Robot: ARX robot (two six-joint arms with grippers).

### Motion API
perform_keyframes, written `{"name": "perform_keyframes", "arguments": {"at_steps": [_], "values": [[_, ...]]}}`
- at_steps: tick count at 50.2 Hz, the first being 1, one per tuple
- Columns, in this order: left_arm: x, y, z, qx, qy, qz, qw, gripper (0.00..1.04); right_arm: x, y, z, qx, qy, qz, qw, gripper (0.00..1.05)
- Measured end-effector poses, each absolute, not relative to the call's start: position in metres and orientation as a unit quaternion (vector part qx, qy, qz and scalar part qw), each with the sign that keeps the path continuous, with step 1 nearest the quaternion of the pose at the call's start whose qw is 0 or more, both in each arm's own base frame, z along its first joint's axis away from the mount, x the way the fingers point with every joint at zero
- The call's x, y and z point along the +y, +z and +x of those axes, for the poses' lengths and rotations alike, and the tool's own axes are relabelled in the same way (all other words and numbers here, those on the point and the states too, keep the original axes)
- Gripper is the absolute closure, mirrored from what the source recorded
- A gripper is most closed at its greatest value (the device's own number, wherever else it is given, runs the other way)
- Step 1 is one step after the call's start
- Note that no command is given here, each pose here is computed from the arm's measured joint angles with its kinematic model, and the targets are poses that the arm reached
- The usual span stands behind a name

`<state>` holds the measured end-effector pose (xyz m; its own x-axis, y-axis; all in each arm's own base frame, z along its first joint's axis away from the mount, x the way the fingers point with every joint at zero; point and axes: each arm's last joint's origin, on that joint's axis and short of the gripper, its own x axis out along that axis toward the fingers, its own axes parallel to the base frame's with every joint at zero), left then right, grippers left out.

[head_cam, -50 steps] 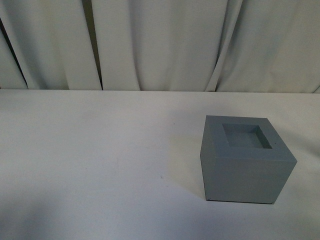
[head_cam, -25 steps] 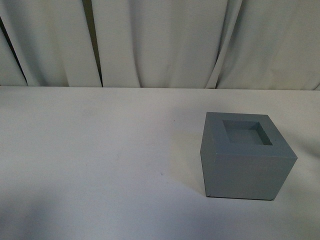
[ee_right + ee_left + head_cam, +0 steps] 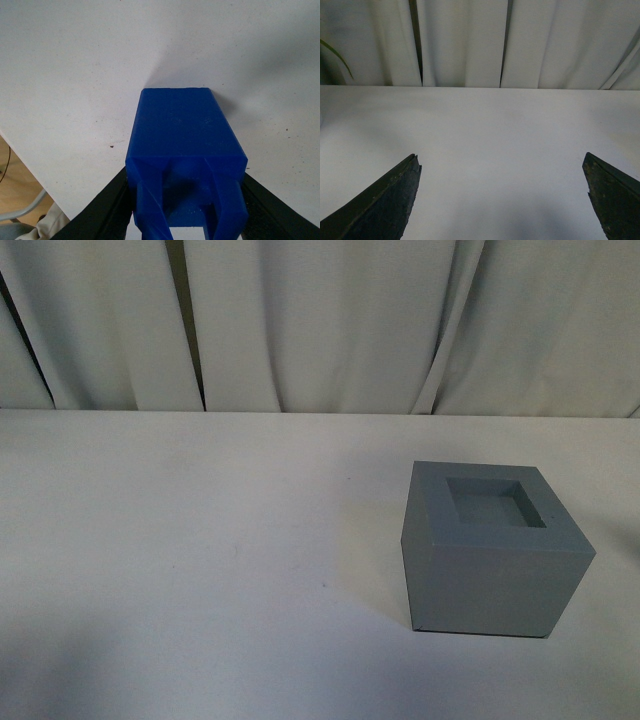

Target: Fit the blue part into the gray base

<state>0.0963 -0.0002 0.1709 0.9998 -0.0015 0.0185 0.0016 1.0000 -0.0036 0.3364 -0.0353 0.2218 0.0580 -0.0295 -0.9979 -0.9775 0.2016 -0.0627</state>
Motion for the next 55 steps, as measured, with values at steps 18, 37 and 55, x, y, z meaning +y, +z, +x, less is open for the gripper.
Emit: {"name": "perform_keyframes", "arguments": {"at_steps": [18,37,55], "values": [[0.0,0.171,0.096,-0.009,-0.001,-0.002,1.0,0.06,-0.031,0.239,0.337,0.53,0.445,-0.45,0.565,0.57],[0.0,0.171,0.096,-0.009,-0.001,-0.002,1.0,0.06,0.007,0.309,0.343,0.467,0.465,-0.454,0.6,0.57],[0.0,0.171,0.096,-0.009,-0.001,-0.002,1.0,0.06,0.04,0.327,0.34,0.443,0.471,-0.475,0.597,0.57]]}}
